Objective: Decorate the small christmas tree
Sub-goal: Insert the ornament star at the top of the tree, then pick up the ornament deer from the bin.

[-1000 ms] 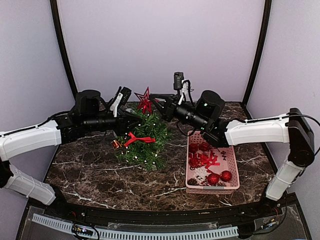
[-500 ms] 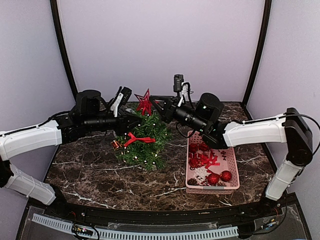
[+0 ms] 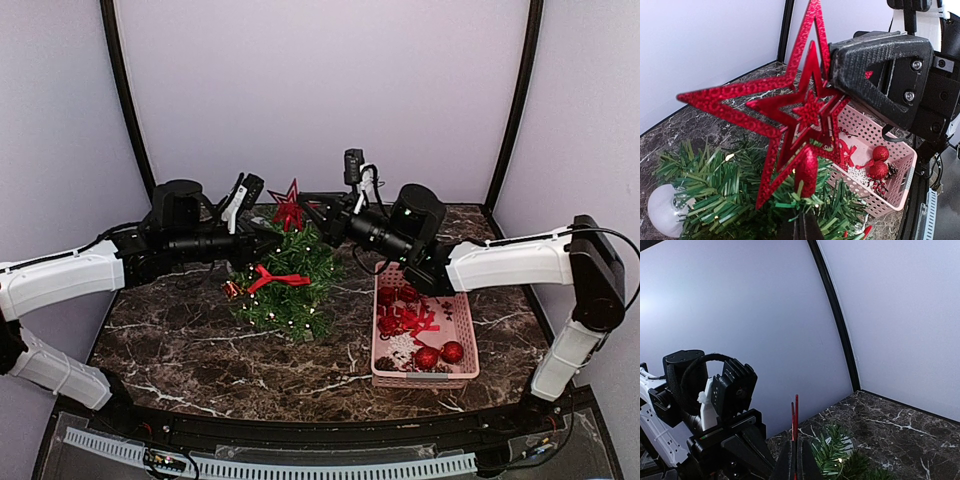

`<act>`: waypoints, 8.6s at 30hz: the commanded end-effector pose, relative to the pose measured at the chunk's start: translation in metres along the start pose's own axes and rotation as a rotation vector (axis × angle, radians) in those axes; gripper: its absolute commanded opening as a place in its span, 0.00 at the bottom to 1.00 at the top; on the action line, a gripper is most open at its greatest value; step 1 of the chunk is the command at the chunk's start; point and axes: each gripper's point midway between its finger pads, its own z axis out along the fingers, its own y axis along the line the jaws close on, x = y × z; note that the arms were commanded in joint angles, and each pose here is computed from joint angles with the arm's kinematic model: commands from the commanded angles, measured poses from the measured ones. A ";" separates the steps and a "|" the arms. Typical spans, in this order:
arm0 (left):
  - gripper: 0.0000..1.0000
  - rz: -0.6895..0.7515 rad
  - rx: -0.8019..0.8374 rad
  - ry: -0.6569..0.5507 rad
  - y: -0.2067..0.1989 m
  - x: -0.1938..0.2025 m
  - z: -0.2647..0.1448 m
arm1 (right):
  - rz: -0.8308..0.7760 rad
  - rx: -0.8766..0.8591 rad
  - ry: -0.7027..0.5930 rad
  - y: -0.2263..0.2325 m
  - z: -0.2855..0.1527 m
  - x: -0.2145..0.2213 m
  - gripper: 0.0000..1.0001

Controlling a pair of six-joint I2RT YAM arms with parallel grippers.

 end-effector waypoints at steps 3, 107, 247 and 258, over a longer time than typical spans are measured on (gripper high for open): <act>0.00 0.023 -0.002 -0.035 0.001 -0.012 0.000 | -0.022 -0.020 0.079 0.001 0.005 0.016 0.00; 0.17 -0.245 -0.141 0.056 0.041 0.001 -0.008 | -0.085 0.021 0.125 0.021 0.000 0.027 0.00; 0.65 -0.256 -0.523 0.012 0.103 0.079 -0.153 | 0.471 0.780 0.570 -0.137 -0.279 0.085 0.00; 0.65 -0.253 -0.498 -0.003 0.099 0.076 -0.153 | 0.553 0.755 0.566 -0.133 -0.286 0.115 0.00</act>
